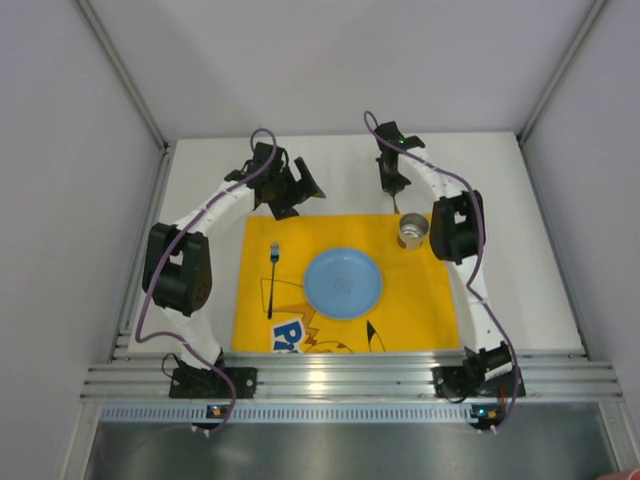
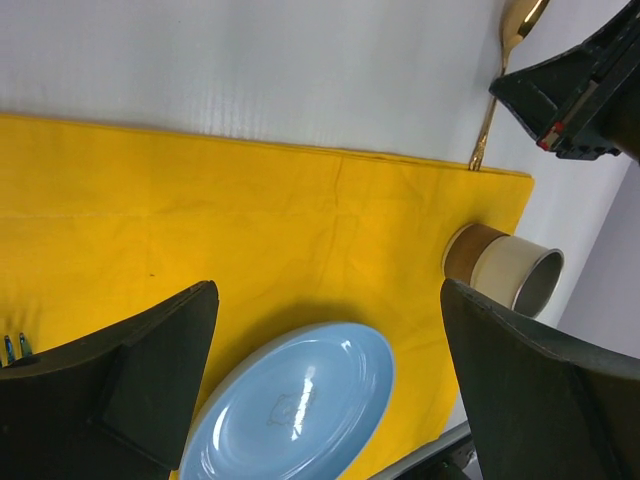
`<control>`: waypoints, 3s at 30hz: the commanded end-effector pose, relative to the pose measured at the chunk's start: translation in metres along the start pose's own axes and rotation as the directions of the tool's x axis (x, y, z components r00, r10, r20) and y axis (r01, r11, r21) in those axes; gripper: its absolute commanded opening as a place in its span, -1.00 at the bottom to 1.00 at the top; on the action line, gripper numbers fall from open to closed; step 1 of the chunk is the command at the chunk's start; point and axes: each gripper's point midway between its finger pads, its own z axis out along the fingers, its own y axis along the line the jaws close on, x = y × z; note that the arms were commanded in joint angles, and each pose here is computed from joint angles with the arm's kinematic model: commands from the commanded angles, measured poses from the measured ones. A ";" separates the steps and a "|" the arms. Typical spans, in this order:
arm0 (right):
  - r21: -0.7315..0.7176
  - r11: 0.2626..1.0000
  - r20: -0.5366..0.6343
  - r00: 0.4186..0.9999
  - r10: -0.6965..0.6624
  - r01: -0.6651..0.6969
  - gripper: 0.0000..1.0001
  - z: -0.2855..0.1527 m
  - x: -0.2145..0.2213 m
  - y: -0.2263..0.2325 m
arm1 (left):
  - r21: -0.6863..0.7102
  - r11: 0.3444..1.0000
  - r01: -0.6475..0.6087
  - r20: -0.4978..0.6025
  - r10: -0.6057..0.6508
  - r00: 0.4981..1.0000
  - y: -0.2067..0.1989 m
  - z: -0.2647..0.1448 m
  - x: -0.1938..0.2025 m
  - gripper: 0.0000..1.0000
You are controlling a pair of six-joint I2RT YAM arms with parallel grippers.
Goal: Set the dinner table for one person
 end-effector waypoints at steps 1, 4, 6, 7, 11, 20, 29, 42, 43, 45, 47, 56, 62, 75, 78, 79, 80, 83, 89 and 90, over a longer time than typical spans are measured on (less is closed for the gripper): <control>-0.003 1.000 0.008 1.000 0.030 -0.030 -1.00 0.011 -0.006 -0.009 | 0.032 0.998 -0.059 0.050 0.057 0.997 -0.018 -0.025 -0.015 0.97; -0.036 0.996 0.136 0.987 0.084 -0.079 -1.00 -0.020 -0.050 -0.019 | 0.027 0.996 -0.083 0.052 0.081 0.995 -0.022 -0.028 -0.020 0.97; -0.075 0.992 0.226 0.967 0.117 -0.102 -1.00 -0.051 -0.079 -0.022 | 0.014 0.996 -0.094 0.039 0.093 0.995 -0.021 -0.026 -0.020 0.97; -0.090 0.990 0.250 0.960 0.128 -0.109 -1.00 -0.062 -0.086 -0.024 | 0.023 0.995 -0.099 0.051 0.098 0.994 -0.027 -0.028 -0.025 0.97; -0.163 0.978 0.321 0.930 0.179 -0.132 -1.00 -0.114 -0.106 -0.031 | 0.020 0.994 -0.111 0.064 0.110 0.992 -0.032 -0.029 -0.033 0.97; -0.314 0.939 0.309 0.920 0.242 -0.141 -1.00 -0.219 -0.058 -0.036 | -0.009 0.990 -0.143 0.082 0.144 0.986 -0.029 -0.033 -0.037 0.97; -0.398 0.905 0.100 0.973 0.208 -0.152 -1.00 -0.247 0.114 -0.011 | -0.112 0.978 -0.175 0.034 0.180 0.983 0.010 -0.022 -0.021 0.97; -0.409 0.890 -0.106 0.979 0.174 -0.202 -1.00 -0.188 0.210 0.039 | -0.177 0.962 -0.207 -0.040 0.203 0.978 0.033 -0.025 -0.004 0.97; -0.406 0.890 -0.108 0.978 0.178 -0.207 -1.00 -0.184 0.210 0.040 | -0.180 0.960 -0.214 -0.047 0.208 0.977 0.035 -0.026 -0.002 0.97; -0.401 0.889 -0.133 0.974 0.183 -0.222 -1.00 -0.174 0.211 0.045 | -0.193 0.956 -0.218 -0.052 0.212 0.976 0.038 -0.028 -0.001 0.97; -0.403 0.886 -0.150 0.971 0.184 -0.230 -1.00 -0.164 0.211 0.051 | -0.203 0.953 -0.224 -0.057 0.216 0.975 0.041 -0.031 0.001 0.97; -0.340 0.910 -0.181 0.966 0.186 -0.239 -1.00 -0.138 0.215 0.060 | -0.214 0.949 -0.230 -0.066 0.221 0.973 0.047 -0.039 0.007 0.97; -0.326 0.915 -0.202 0.963 0.176 -0.236 -1.00 -0.134 0.219 0.061 | -0.211 0.949 -0.234 -0.063 0.225 0.972 0.046 -0.038 0.005 0.97; -0.320 0.929 -0.181 0.975 0.132 -0.185 -0.41 -0.147 0.207 0.059 | -0.193 0.956 -0.222 -0.062 0.214 0.975 0.042 -0.031 0.004 0.97; -0.320 0.931 -0.176 0.976 0.124 -0.176 -0.38 -0.154 0.206 0.057 | -0.188 0.958 -0.218 -0.050 0.212 0.976 0.039 -0.031 0.001 0.97; -0.326 0.929 -0.166 0.978 0.123 -0.172 -0.38 -0.158 0.203 0.056 | -0.185 0.959 -0.217 -0.048 0.211 0.976 0.038 -0.031 0.000 0.97; -0.327 0.929 -0.163 0.979 0.123 -0.172 -0.38 -0.162 0.202 0.055 | -0.184 0.959 -0.215 -0.045 0.211 0.977 0.037 -0.031 -0.001 0.97; -0.338 0.929 -0.131 0.985 0.116 -0.154 -0.38 -0.182 0.194 0.052 | -0.181 0.960 -0.212 -0.036 0.209 0.977 0.034 -0.033 -0.003 0.97; -0.459 0.887 0.066 0.994 0.092 -0.051 -0.32 -0.265 0.145 0.050 | -0.178 0.961 -0.210 -0.021 0.210 0.977 0.029 -0.039 -0.007 0.97; -0.492 0.870 0.135 0.986 0.098 -0.019 -0.28 -0.290 0.126 0.050 | -0.174 0.964 -0.203 -0.025 0.202 0.979 0.027 -0.040 -0.006 0.97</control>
